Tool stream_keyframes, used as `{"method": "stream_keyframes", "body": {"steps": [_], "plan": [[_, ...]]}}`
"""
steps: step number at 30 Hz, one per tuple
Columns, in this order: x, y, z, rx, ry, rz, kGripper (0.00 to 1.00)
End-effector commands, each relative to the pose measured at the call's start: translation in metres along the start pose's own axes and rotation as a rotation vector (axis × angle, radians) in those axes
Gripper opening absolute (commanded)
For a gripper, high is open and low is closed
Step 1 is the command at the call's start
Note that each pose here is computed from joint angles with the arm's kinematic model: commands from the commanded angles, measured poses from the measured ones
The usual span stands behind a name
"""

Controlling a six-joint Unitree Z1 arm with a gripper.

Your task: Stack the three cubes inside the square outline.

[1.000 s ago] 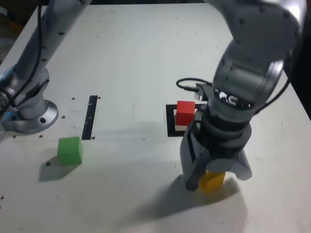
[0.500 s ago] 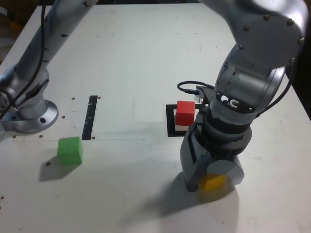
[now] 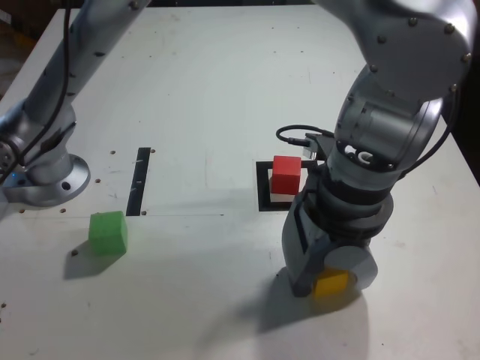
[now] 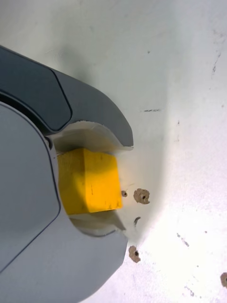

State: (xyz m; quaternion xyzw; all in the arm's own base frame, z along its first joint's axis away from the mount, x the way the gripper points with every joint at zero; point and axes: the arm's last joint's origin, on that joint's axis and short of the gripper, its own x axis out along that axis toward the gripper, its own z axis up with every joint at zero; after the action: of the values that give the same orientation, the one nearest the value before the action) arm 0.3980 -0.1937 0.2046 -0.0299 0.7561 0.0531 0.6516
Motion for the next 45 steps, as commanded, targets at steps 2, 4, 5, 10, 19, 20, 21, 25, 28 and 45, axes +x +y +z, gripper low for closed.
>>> {"method": "stream_keyframes", "body": {"steps": [2,4,5,10,19,20,21,25,28,45], "plan": [[-0.005,0.000,0.000,0.004,0.007,0.004,0.20],[-0.012,0.001,-0.002,0.012,0.003,0.007,0.20],[-0.017,0.002,-0.003,0.019,-0.002,0.008,0.20],[-0.055,0.012,-0.015,0.098,-0.081,0.026,0.20],[-0.112,0.095,-0.062,0.275,-0.089,0.139,0.20],[-0.112,0.103,-0.067,0.282,-0.079,0.148,0.20],[-0.112,0.111,-0.071,0.286,-0.071,0.156,0.20],[-0.105,0.132,-0.078,0.291,-0.037,0.172,0.20],[-0.095,0.137,-0.072,0.285,-0.021,0.163,0.20],[-0.050,0.152,-0.025,0.229,0.011,0.092,0.22]]}}
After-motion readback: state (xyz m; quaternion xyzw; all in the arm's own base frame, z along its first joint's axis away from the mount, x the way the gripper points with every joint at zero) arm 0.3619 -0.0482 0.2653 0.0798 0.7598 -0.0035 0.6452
